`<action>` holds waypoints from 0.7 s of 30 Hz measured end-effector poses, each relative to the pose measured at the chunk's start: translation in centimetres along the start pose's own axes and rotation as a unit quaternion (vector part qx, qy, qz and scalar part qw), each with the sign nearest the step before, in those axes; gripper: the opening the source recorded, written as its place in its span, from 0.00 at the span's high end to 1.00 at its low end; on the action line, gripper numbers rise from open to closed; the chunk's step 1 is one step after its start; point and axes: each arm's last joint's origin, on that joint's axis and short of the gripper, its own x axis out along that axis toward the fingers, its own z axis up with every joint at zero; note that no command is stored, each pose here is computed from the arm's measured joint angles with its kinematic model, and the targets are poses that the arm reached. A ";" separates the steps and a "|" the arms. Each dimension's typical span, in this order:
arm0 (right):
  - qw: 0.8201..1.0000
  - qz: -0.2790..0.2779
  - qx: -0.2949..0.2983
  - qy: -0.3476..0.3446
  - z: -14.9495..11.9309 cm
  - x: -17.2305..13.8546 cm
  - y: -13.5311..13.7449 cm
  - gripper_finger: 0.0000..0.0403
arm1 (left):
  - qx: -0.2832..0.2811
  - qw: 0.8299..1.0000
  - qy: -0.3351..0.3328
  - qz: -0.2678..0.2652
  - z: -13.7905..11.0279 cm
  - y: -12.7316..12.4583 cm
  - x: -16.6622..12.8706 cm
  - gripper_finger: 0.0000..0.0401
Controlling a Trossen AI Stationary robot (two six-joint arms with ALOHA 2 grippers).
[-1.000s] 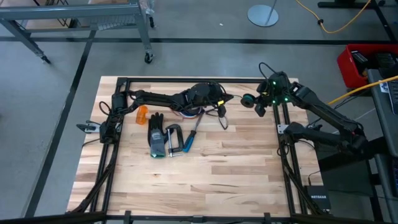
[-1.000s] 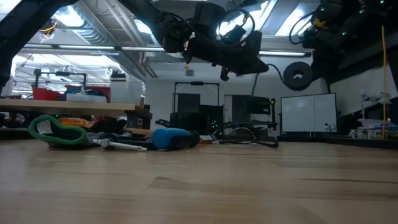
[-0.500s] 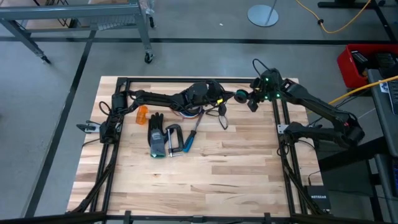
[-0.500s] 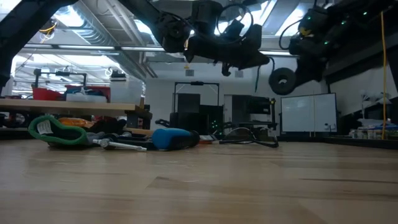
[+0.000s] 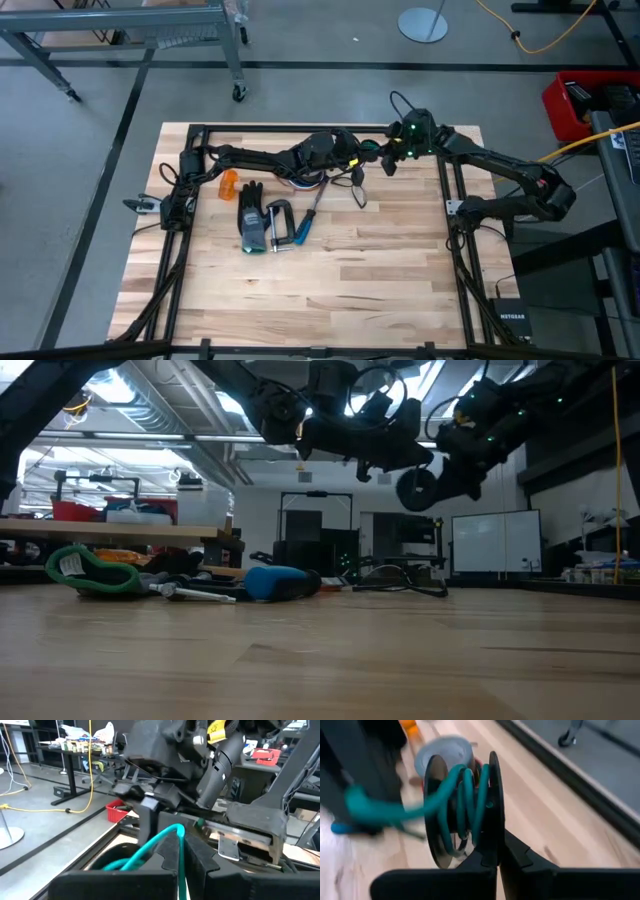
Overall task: Coil cords
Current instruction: Coil the wire in the cable spool
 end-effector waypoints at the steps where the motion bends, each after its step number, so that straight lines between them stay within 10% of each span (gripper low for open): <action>1: 1.000 -0.001 -0.001 -0.010 0.2 0.3 0.1 0.99 | 0.000 1.000 0.000 -0.001 0.0 -0.1 0.0 1.00; 21: 0.990 -0.022 0.005 -0.142 2.8 -2.7 0.7 0.99 | 0.047 0.999 0.015 -0.015 -0.3 -1.5 -0.1 1.00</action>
